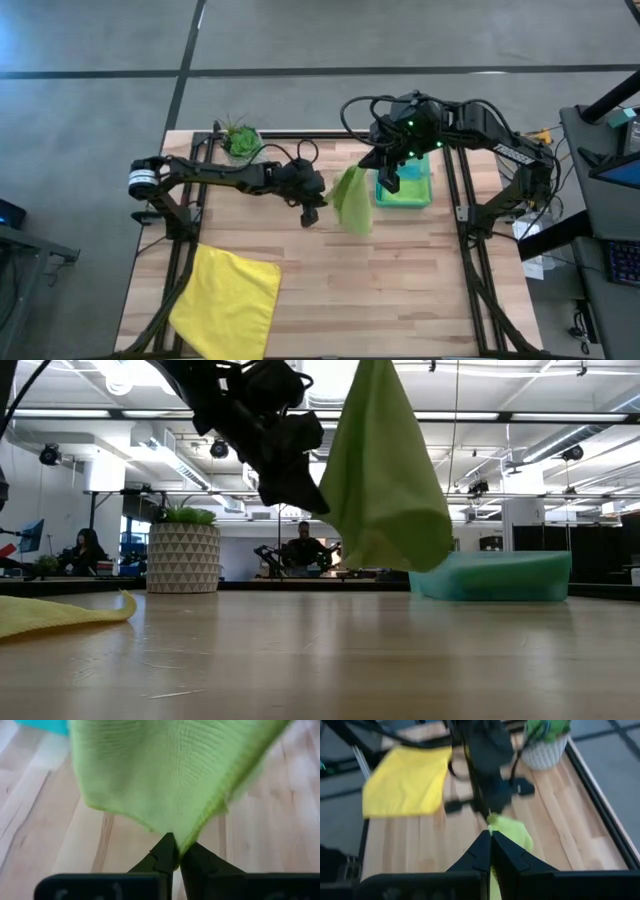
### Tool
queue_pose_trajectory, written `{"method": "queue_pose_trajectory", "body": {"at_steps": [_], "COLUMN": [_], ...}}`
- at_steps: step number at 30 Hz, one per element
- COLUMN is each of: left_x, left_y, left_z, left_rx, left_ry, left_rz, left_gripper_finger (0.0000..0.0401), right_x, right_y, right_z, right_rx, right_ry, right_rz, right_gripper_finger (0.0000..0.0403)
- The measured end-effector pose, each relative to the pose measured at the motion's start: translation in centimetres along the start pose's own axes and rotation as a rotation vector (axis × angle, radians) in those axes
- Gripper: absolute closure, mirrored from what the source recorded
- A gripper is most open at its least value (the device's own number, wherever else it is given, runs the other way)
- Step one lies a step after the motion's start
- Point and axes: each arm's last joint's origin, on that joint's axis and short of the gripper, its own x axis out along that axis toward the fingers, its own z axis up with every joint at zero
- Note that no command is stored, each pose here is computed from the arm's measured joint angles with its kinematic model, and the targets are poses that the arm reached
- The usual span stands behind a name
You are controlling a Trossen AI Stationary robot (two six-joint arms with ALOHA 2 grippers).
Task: Fold microfiber towels
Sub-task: Fold the light green towel
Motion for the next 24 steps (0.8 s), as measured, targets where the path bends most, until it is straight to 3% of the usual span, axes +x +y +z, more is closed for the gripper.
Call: {"method": "queue_pose_trajectory", "body": {"at_steps": [9, 14, 19, 24], "left_x": [-5.2, -8.5, -10.9, -12.3], "left_y": [-0.9, -2.5, -6.3, -11.4], "left_z": [0.2, -0.2, -0.9, -1.6], "left_rx": [-0.001, -0.009, -0.016, -0.073], "left_ry": [0.032, 0.066, 0.088, 0.138], "left_rz": [0.038, 0.019, -0.2, -0.414], "left_gripper_finger": [0.0401, 0.0401, 0.0401, 0.0401], "right_x": [0.7, 1.2, 0.8, 0.1], "right_y": [-0.3, 1.6, 5.7, 11.0], "right_z": [-2.2, -4.5, -8.1, -11.8], "right_rx": [-0.042, -0.05, -0.029, 0.048], "right_ry": [0.168, 0.242, 0.281, 0.196], "right_rz": [-0.056, -0.014, 0.087, 0.276], "right_gripper_finger": [0.0394, 0.0394, 0.0394, 0.0394]}}
